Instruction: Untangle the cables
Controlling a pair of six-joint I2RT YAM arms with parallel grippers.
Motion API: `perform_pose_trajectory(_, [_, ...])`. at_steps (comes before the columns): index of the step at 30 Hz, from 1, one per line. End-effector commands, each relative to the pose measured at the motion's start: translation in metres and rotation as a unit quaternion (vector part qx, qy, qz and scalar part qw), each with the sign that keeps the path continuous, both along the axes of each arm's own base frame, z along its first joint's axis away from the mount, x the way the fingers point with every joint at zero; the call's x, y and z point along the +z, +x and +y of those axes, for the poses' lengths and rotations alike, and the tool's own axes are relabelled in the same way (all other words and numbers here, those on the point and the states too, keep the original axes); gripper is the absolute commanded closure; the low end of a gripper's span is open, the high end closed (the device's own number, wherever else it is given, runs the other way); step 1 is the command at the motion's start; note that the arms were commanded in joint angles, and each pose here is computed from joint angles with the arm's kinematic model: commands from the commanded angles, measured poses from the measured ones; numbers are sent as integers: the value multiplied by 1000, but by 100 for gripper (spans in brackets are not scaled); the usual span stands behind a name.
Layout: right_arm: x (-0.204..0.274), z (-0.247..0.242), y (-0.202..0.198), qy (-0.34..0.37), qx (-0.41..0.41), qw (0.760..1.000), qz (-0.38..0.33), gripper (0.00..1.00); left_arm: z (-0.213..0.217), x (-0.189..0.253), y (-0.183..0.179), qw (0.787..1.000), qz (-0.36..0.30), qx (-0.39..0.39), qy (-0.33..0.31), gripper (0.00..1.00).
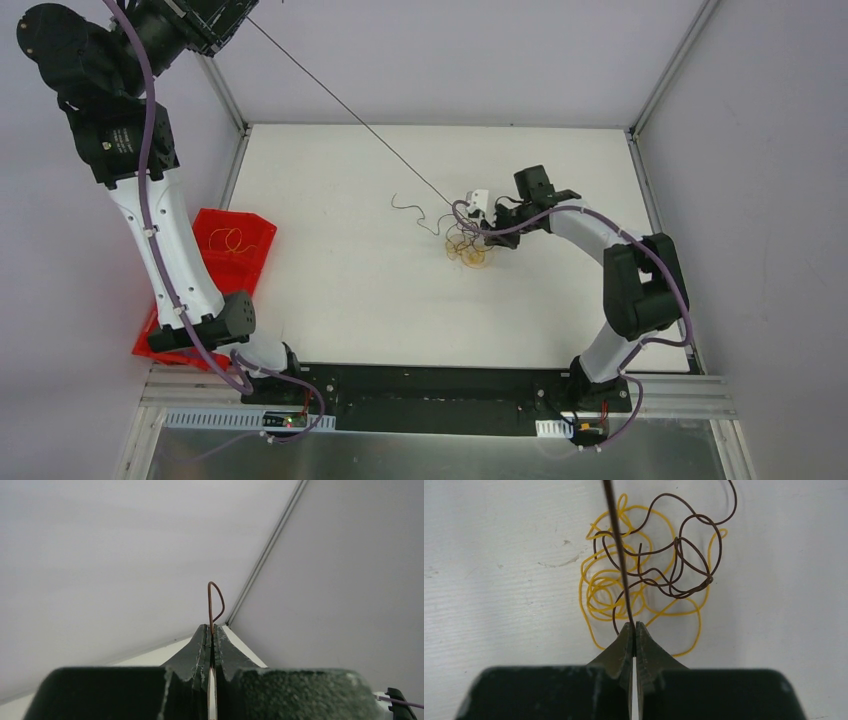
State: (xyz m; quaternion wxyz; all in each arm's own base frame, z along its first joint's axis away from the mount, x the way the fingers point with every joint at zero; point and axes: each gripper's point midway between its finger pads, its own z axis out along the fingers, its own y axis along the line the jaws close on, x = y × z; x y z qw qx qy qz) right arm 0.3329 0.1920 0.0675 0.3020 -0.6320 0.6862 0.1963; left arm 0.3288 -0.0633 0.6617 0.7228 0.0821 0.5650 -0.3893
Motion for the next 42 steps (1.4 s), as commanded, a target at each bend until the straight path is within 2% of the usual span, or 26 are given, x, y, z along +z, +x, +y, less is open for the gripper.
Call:
perform_pose_trajectory(1, [11, -21, -17, -14, -71, 995, 73, 100, 10, 24, -24, 998, -52, 41, -14, 100])
perform_pose_trajectory(5, [87, 6, -19, 89, -94, 989, 71, 100, 18, -63, 8, 997, 63, 47, 10, 100])
perform_pose_trajectory(9, [155, 21, -30, 164, -99, 979, 71, 100, 34, -166, 32, 978, 194, 73, 28, 100])
perform_pose_trajectory(11, [190, 28, -38, 200, -94, 973, 70, 100, 33, -214, 34, 967, 242, 58, 47, 100])
perform_pose_trajectory(15, [226, 40, -52, 238, -85, 964, 80, 100, 17, -274, 15, 959, 259, -9, 118, 100])
perform_pose_trajectory(19, [239, 53, -69, 243, -59, 965, 82, 100, 2, -333, -33, 933, 247, -91, 245, 100])
perform_pose_trajectory(20, [240, 56, -73, 243, -52, 965, 83, 100, -3, -346, -50, 923, 238, -108, 281, 98])
perform_pose_trajectory(21, [239, 60, -76, 241, -47, 966, 82, 100, -10, -365, -72, 906, 242, -134, 320, 87])
perform_pose_trajectory(22, [237, 63, -80, 239, -39, 967, 83, 100, -16, -377, -86, 891, 229, -156, 361, 68])
perform_pose_trajectory(23, [235, 66, -83, 236, -34, 968, 83, 100, -25, -386, -99, 879, 216, -176, 387, 50])
perform_pose_trajectory(24, [234, 69, -86, 235, -28, 968, 84, 100, -36, -387, -108, 874, 195, -194, 401, 38])
perform_pose_trajectory(25, [232, 73, -90, 234, -21, 968, 87, 100, -49, -385, -112, 873, 172, -209, 406, 30])
perform_pose_trajectory(27, [228, 80, -97, 229, -6, 969, 89, 100, -81, -372, -109, 887, 155, -221, 375, 20])
perform_pose_trajectory(29, [225, 87, -104, 223, 10, 971, 86, 100, -108, -358, -100, 899, 122, -235, 348, 14])
perform_pose_trajectory(33, [220, 97, -115, 215, 28, 973, 84, 100, -160, -349, -93, 890, 65, -277, 357, 12])
perform_pose_trajectory(38, [216, 101, -119, 212, 36, 973, 78, 100, -205, -364, -90, 869, 48, -311, 382, 14])
perform_pose_trajectory(42, [210, 102, -123, 210, 42, 973, 81, 100, -226, -365, -79, 875, 32, -300, 379, 24])
